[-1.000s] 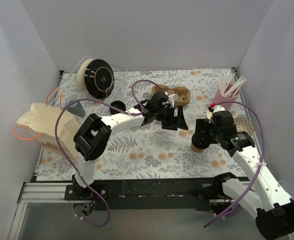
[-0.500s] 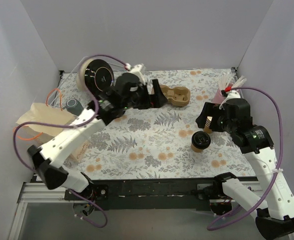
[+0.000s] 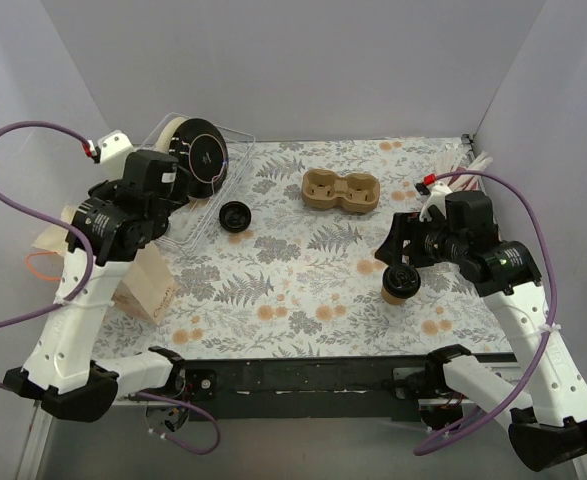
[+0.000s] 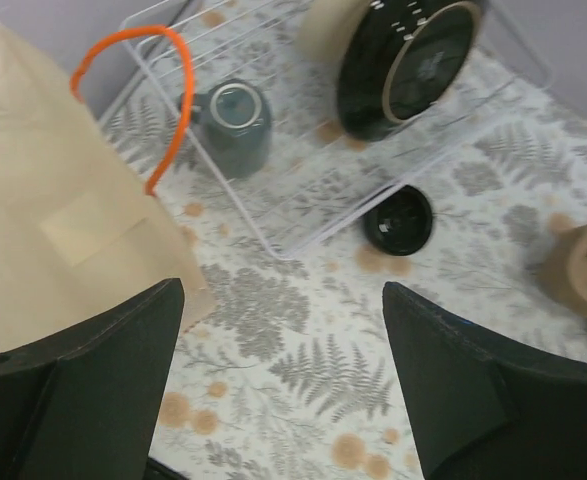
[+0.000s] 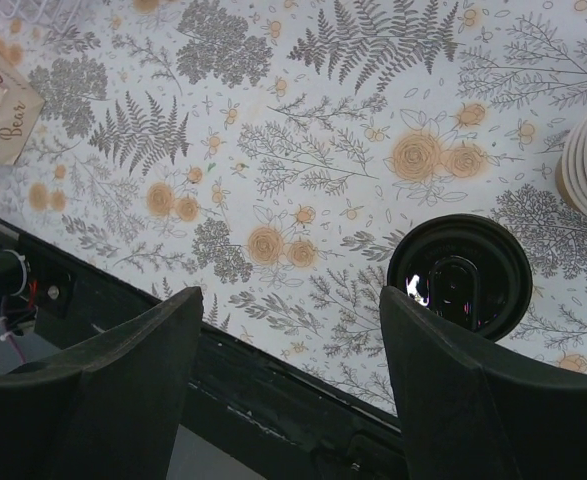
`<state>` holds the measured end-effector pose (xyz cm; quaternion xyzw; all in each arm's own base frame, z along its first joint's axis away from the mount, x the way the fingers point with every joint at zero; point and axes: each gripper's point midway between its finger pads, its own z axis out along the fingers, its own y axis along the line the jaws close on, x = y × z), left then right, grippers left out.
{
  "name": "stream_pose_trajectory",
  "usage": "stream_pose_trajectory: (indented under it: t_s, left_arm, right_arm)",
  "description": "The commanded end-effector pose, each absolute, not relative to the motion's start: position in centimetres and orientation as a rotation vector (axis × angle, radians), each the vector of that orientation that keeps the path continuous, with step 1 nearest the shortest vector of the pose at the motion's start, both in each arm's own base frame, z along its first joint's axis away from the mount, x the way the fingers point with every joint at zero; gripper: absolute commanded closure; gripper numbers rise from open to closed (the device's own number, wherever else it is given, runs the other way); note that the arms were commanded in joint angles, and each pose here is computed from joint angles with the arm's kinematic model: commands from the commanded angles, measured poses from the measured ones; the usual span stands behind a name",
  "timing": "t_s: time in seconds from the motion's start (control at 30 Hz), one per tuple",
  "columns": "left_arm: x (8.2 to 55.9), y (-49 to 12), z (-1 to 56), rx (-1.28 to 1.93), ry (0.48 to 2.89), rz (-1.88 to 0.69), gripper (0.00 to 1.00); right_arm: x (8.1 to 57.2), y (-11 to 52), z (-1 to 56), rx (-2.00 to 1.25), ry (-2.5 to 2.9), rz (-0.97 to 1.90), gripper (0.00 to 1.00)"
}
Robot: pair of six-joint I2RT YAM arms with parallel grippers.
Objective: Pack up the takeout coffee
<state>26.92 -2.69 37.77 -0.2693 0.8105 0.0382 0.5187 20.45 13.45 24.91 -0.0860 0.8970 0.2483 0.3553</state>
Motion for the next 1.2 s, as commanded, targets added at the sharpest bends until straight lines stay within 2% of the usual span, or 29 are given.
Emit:
stream_pose_trajectory:
  t_s: [0.0,0.13,0.23,0.43,0.57,0.7,0.73,0.8,0.97,1.17]
  left_arm:
    - [24.7,2.0,33.4,-0.628,2.04,0.444,0.21]
    - [25.1,3.3,31.2,-0.601,2.052,0.506,0.31]
    - [24.8,3.6,28.7,-0.588,2.088,0.543,0.43]
    - [24.7,2.8,26.9,-0.6,2.147,0.487,0.48]
    - [25.1,2.0,29.2,-0.564,2.147,0.415,0.59]
    - [24.4,1.7,29.6,-0.524,2.172,0.384,0.6]
    - [24.3,1.7,29.4,-0.521,2.177,0.387,0.68]
    - [23.9,1.4,28.9,-0.503,2.197,0.364,0.74]
    - [23.7,1.6,28.5,-0.49,2.198,0.38,0.69]
    - [24.0,4.5,29.4,-0.475,2.099,0.601,0.6]
  right_arm:
    - [20.1,14.5,26.9,-0.3,2.262,0.715,0.22]
    - [19.6,14.6,27.1,-0.289,2.271,0.739,0.24]
    - [19.0,14.6,27.0,-0.284,2.267,0.754,0.24]
    - [17.9,14.0,26.2,-0.261,2.293,0.743,0.25]
    - [17.5,13.7,26.1,-0.249,2.295,0.735,0.25]
    - [17.6,13.8,26.3,-0.239,2.294,0.736,0.25]
    - [17.6,13.8,26.4,-0.236,2.294,0.738,0.25]
    - [17.9,13.8,26.8,-0.235,2.289,0.735,0.25]
    - [18.1,13.9,27.2,-0.224,2.288,0.734,0.25]
    - [17.9,14.0,27.3,-0.213,2.298,0.75,0.25]
